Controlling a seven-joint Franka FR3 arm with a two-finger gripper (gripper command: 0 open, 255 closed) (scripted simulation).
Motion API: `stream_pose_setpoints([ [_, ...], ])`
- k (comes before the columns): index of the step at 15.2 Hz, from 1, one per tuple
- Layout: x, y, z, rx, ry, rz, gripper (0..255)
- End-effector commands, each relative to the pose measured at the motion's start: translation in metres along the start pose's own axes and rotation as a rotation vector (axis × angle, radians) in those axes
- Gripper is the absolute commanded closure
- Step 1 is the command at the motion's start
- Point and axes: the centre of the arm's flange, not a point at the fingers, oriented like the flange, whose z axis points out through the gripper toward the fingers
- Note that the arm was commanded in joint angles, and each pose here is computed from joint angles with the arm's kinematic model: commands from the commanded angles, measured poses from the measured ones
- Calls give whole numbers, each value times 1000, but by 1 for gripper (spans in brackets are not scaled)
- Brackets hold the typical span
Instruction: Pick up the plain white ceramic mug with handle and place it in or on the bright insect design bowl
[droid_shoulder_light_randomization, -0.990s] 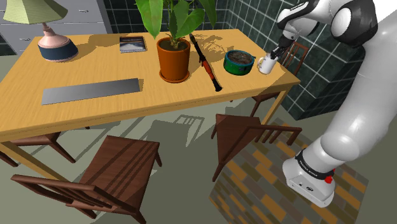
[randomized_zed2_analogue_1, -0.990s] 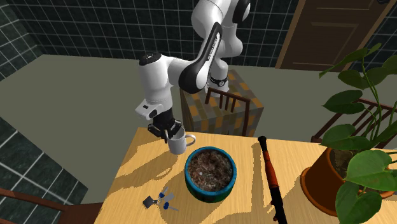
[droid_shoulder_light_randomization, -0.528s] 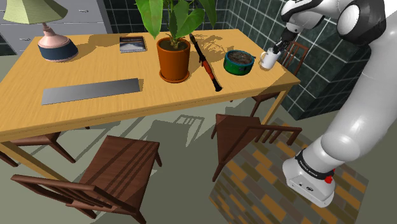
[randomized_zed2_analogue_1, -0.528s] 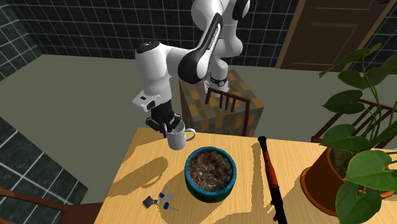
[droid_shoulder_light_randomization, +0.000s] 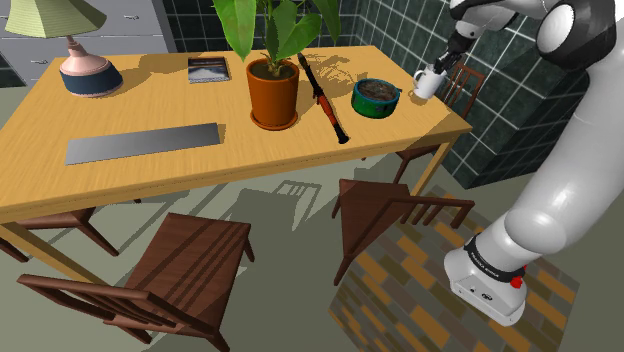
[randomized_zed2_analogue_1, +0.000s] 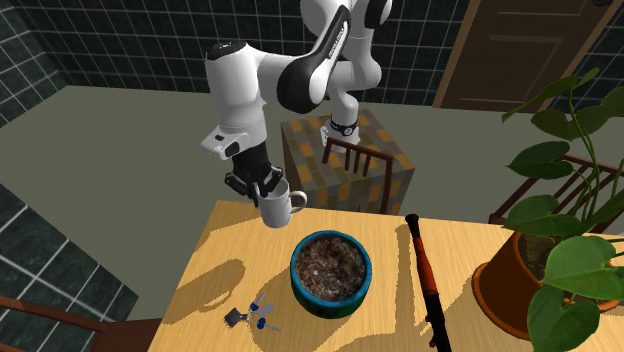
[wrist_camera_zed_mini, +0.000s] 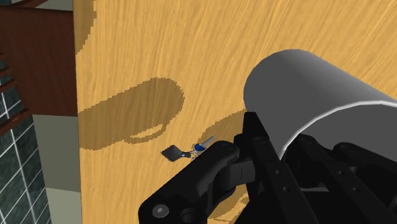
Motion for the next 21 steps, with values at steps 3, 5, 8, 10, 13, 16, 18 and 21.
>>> stream_pose_setpoints([
  [3, 3, -1, -21, 0, 0, 0, 255],
  [5, 5, -1, -31, 0, 0, 0, 255],
  [8, 8, -1, -47, 0, 0, 0, 255],
  [10, 9, -2, -57, 0, 0, 0, 255],
  [13, 29, -19, -59, 0, 0, 0, 255],
  [16, 59, -46, -58, 0, 0, 0, 255],
  [18, 78, -64, -57, 0, 0, 0, 255],
  [21, 108, -90, -56, 0, 0, 0, 255],
])
